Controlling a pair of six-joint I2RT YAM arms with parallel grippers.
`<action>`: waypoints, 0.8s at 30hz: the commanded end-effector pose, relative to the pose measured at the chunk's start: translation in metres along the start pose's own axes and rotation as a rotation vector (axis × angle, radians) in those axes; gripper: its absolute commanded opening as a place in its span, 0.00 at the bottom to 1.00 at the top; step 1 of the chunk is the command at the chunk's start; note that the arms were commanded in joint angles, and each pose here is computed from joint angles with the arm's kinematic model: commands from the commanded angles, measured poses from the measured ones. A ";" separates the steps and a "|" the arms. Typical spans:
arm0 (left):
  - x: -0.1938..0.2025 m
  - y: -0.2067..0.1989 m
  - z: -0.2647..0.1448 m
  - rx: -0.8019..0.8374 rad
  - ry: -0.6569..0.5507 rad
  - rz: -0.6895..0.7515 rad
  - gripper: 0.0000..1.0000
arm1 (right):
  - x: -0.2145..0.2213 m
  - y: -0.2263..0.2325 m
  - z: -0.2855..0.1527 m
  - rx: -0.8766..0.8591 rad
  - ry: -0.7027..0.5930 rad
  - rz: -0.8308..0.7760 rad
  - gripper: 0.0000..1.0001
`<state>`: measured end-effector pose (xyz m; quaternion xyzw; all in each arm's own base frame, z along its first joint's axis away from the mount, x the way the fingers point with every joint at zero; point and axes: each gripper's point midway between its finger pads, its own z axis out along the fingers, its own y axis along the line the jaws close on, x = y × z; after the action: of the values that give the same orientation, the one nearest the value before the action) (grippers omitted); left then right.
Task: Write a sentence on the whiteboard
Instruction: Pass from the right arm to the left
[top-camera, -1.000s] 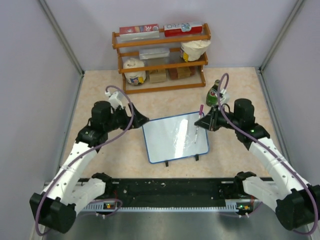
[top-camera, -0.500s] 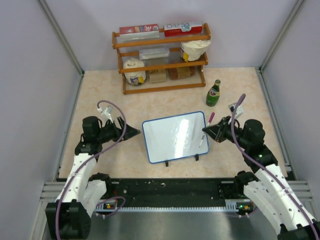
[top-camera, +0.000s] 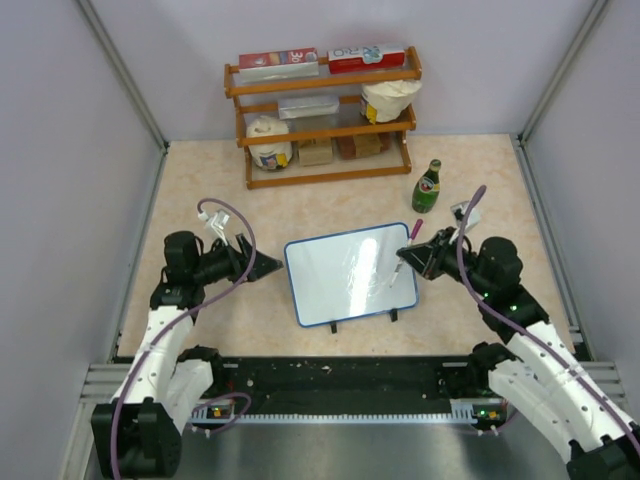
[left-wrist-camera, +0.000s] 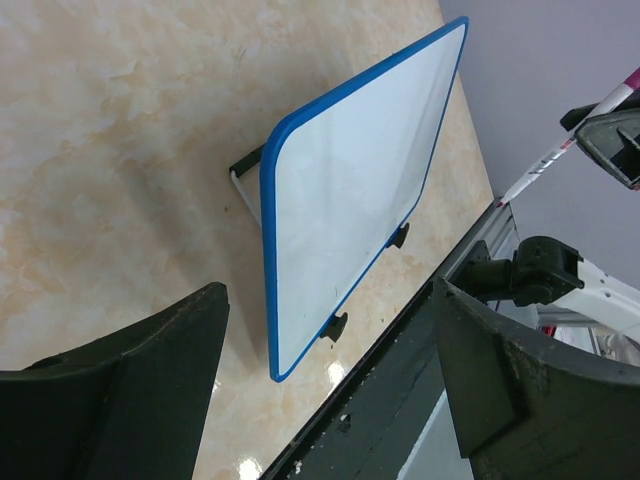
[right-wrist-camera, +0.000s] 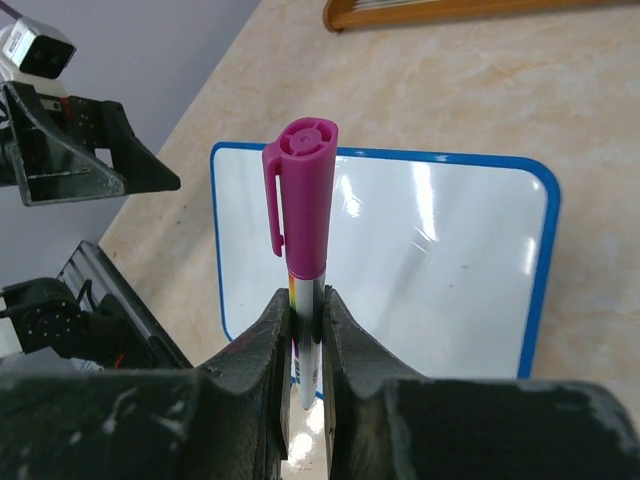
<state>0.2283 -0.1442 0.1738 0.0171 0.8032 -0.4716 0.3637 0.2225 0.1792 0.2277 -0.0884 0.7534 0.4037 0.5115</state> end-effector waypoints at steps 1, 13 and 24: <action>-0.009 -0.012 -0.002 0.055 -0.034 0.089 0.86 | -0.012 0.030 0.017 -0.072 -0.045 -0.047 0.00; -0.018 -0.064 -0.019 0.113 -0.102 0.315 0.86 | -0.018 0.090 0.049 -0.249 -0.045 0.003 0.00; 0.027 -0.157 0.031 0.370 0.025 0.470 0.86 | -0.036 0.155 0.054 -0.420 -0.064 0.058 0.00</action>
<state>0.1534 -0.2398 0.2491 0.2608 0.7045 -0.5203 0.4062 0.1992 0.2985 0.2736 -0.1568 0.6967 0.5250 0.4631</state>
